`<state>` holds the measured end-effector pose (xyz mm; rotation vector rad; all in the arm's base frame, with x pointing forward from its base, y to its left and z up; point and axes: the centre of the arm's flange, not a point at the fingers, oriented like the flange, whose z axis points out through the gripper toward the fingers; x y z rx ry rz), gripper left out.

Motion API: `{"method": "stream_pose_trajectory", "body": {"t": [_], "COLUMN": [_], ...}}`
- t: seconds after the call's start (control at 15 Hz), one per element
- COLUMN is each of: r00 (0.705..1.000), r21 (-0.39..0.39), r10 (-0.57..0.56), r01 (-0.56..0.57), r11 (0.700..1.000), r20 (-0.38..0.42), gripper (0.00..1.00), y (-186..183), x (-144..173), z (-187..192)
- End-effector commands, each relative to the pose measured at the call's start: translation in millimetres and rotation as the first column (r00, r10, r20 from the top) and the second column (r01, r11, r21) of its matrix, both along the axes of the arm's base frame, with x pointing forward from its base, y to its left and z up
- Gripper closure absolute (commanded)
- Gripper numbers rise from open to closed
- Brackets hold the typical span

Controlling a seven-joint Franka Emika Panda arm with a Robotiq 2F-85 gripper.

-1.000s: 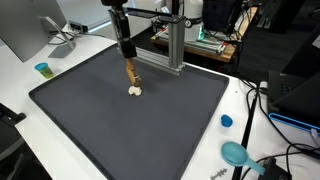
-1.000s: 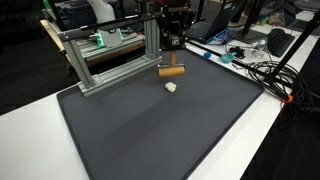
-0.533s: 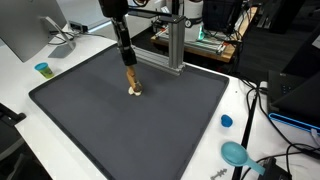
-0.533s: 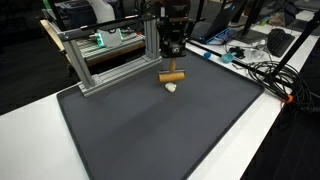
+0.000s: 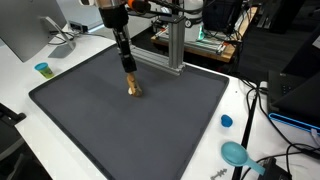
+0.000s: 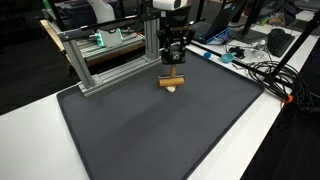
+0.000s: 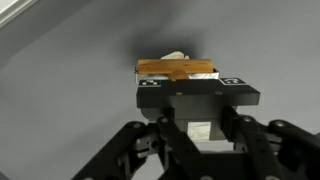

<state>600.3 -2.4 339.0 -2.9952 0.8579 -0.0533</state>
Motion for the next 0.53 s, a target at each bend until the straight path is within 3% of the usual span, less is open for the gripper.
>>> {"method": "stream_pose_trajectory", "body": {"t": [0.0,0.2,0.47], "r00": [1.000,0.999,0.993], "r21": [-0.007,-0.006,0.004], "r10": [-0.005,-0.003,0.015], "r01": [0.005,0.003,-0.014], "r11": [1.000,1.000,1.000], "r20": [-0.024,-0.032,-0.121], "gripper": [0.78,0.78,0.78], "y": [-1.5,-2.3,-2.1], "x": [9.6,12.7,13.3], "z": [-8.4,-17.3,-31.7]}}
